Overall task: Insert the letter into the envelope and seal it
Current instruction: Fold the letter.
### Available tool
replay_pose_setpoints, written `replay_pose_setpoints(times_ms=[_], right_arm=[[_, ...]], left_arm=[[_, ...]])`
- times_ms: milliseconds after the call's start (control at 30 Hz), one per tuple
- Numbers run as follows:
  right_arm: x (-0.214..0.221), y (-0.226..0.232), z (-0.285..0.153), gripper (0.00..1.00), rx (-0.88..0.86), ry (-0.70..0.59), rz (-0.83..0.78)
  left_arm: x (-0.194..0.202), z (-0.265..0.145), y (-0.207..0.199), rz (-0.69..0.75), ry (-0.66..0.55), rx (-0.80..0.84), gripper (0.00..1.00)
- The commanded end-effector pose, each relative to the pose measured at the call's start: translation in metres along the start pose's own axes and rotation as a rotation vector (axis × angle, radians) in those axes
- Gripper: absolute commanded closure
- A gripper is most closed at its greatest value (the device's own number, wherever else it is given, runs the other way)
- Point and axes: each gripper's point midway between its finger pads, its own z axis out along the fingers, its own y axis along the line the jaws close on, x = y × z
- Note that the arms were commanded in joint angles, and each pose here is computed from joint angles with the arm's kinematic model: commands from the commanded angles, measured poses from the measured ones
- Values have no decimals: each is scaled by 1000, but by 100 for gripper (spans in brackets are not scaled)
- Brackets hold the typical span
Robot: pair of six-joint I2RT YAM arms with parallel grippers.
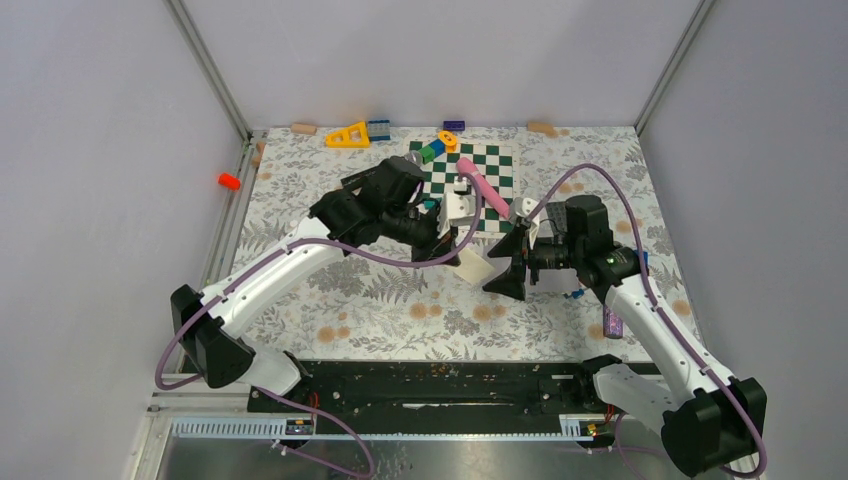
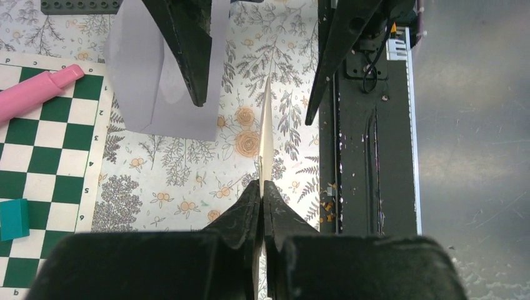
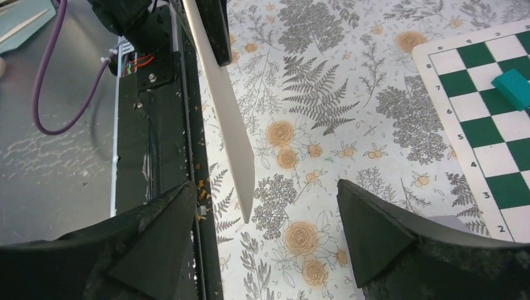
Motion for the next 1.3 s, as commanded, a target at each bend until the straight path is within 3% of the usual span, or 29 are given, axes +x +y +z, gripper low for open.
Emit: replay_pose_setpoints(times_ms=[0,300,533,867,1033,1267], right_arm=[[-33,-9,-7,10,59,-84,-35],[-50,-29,-11,10,127,-195,35],[-64,-45,-12,9,125,-301,200],[-90,-53,-12,9,39,-377,386],[-112,-60,-22,8,122,-449,371],[-130,-63,-30,10,141,-594,440]], left_arm=[[-26,-12,7,-29,-136,-33,100],[-33,-12,24,-190,-236,-4,100],[-42,-15,44,-428,-394,4,100],[-49,-28,56,-485,-500,-18,100],[-73,-56,70,-547,-644,-27,100],[-77,-85,79,-642,-892,17,100]])
